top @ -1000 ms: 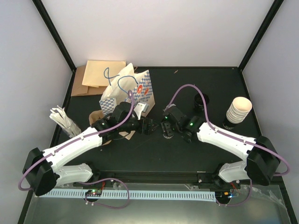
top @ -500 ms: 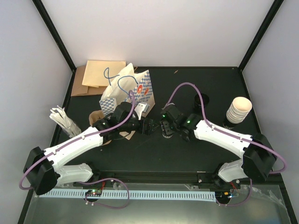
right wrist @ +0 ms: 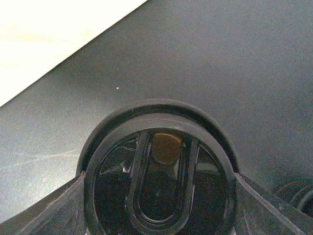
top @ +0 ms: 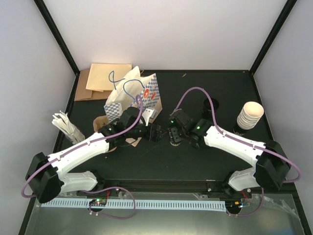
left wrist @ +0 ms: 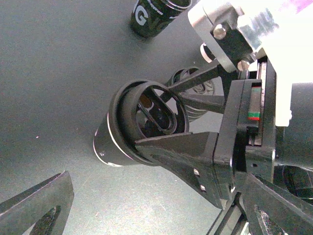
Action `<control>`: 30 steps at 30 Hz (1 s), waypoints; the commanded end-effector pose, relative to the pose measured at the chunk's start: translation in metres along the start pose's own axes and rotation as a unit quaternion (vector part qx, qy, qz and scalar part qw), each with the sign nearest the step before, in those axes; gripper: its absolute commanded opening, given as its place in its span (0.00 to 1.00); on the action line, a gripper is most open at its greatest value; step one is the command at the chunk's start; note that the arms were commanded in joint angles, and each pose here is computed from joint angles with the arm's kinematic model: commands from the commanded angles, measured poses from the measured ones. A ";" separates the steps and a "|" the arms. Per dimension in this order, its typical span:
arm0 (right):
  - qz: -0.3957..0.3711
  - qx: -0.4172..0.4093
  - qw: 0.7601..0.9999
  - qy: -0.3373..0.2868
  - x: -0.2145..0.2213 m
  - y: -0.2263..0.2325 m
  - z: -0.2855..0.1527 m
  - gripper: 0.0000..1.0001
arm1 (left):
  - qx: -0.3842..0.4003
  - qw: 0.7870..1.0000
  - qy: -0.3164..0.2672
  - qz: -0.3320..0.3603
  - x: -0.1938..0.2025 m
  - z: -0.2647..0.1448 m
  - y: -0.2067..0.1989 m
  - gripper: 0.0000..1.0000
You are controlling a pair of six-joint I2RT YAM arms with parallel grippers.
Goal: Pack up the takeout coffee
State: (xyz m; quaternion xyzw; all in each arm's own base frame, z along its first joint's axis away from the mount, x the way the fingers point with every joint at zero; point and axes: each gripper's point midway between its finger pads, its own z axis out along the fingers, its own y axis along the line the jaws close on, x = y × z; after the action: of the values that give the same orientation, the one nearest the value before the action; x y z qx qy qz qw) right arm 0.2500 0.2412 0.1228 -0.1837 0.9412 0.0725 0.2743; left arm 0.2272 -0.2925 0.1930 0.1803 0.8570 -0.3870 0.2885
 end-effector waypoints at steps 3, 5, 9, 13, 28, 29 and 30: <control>-0.018 -0.012 0.988 0.151 0.078 -0.005 -0.008 0.75 | 0.019 1.000 -0.017 0.005 -0.015 -0.004 -0.014 0.97; -0.019 -0.021 0.989 0.148 0.078 -0.003 -0.014 0.75 | 0.020 1.000 -0.016 0.004 -0.015 -0.004 -0.015 0.97; -0.030 -0.026 0.988 0.148 0.084 0.002 -0.020 0.75 | 0.019 1.000 -0.010 -0.001 -0.010 -0.002 -0.012 0.96; -0.039 -0.026 0.988 0.145 0.090 0.011 -0.022 0.75 | 0.022 1.000 -0.007 -0.007 -0.003 -0.003 -0.010 0.95; -0.066 -0.033 0.993 0.095 0.082 0.027 -0.035 0.78 | 0.020 1.000 0.002 -0.009 0.016 -0.009 -0.002 0.94; -0.065 -0.033 0.993 0.088 0.078 0.027 -0.037 0.78 | 0.021 1.000 0.000 -0.007 0.015 -0.010 -0.003 0.93; -0.064 -0.032 0.994 0.080 0.074 0.027 -0.040 0.78 | 0.022 1.000 -0.003 -0.004 0.014 -0.011 -0.004 0.93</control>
State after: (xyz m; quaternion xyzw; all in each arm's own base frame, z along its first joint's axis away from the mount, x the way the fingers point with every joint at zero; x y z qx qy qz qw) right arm 0.1767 0.2509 0.1248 -0.2581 0.9347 0.0921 0.2262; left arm 0.2135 -0.2820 0.1787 0.1747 0.8620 -0.3890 0.2740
